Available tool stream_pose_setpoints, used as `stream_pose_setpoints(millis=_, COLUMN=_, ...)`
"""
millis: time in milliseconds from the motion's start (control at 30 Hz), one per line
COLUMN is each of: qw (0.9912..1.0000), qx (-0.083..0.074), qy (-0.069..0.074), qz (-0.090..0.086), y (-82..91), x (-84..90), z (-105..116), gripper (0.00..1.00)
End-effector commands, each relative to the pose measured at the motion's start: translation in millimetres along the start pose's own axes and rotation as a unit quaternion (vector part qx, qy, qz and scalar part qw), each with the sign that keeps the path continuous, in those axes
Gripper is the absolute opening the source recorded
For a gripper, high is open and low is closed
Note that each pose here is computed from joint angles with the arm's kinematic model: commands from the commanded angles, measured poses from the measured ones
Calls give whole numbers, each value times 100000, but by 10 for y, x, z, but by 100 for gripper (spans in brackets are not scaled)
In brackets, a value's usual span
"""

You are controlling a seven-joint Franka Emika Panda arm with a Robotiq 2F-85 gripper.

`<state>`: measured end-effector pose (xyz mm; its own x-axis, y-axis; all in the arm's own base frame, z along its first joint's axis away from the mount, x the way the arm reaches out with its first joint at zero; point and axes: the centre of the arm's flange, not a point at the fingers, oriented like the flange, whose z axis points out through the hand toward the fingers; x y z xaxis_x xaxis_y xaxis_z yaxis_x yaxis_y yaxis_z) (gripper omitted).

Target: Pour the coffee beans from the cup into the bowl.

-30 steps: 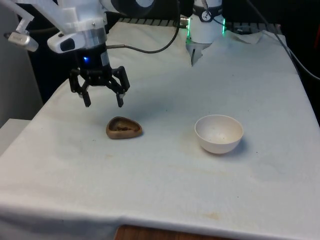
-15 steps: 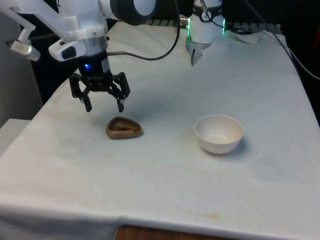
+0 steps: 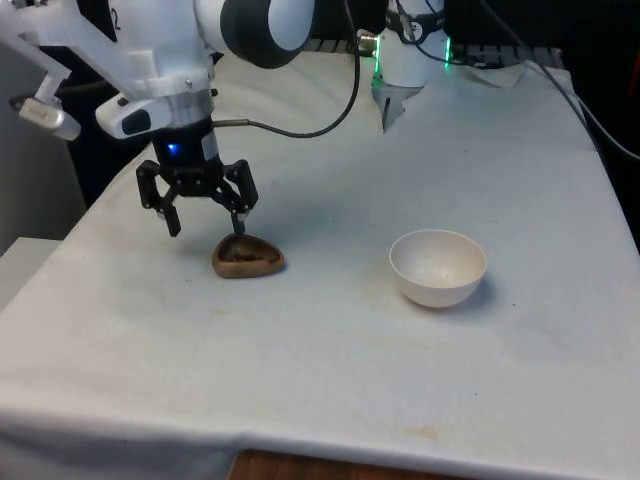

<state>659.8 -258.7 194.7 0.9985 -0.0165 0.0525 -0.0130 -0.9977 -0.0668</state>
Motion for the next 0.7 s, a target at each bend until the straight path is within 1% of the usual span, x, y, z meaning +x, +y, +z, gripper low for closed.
stream_pose_setpoints(millis=0, qw=100000, qx=-25, qy=-227, qz=170, y=5, x=5, z=28, gripper=100)
stream_pose_setpoints(millis=133, qw=99999, qx=-64, qy=-331, qz=216, y=15, x=9, z=73, gripper=100)
stream_pose_setpoints(millis=167, qw=100000, qx=-25, qy=-265, qz=-26, y=2, x=-4, z=42, gripper=100)
stream_pose_setpoints(millis=200, qw=99999, qx=-16, qy=-432, qz=159, y=9, x=11, z=89, gripper=100)
stream_pose_setpoints(millis=467, qw=99999, qx=-69, qy=-522, qz=70, y=57, x=45, z=171, gripper=100)
stream_pose_setpoints(millis=500, qw=99998, qx=-420, qy=-533, qz=16, y=51, x=31, z=154, gripper=100)
stream_pose_setpoints(millis=533, qw=99999, qx=1, qy=-513, qz=77, y=72, x=53, z=184, gripper=100)
stream_pose_setpoints(millis=667, qw=99999, qx=274, qy=-312, qz=57, y=91, x=66, z=204, gripper=100)
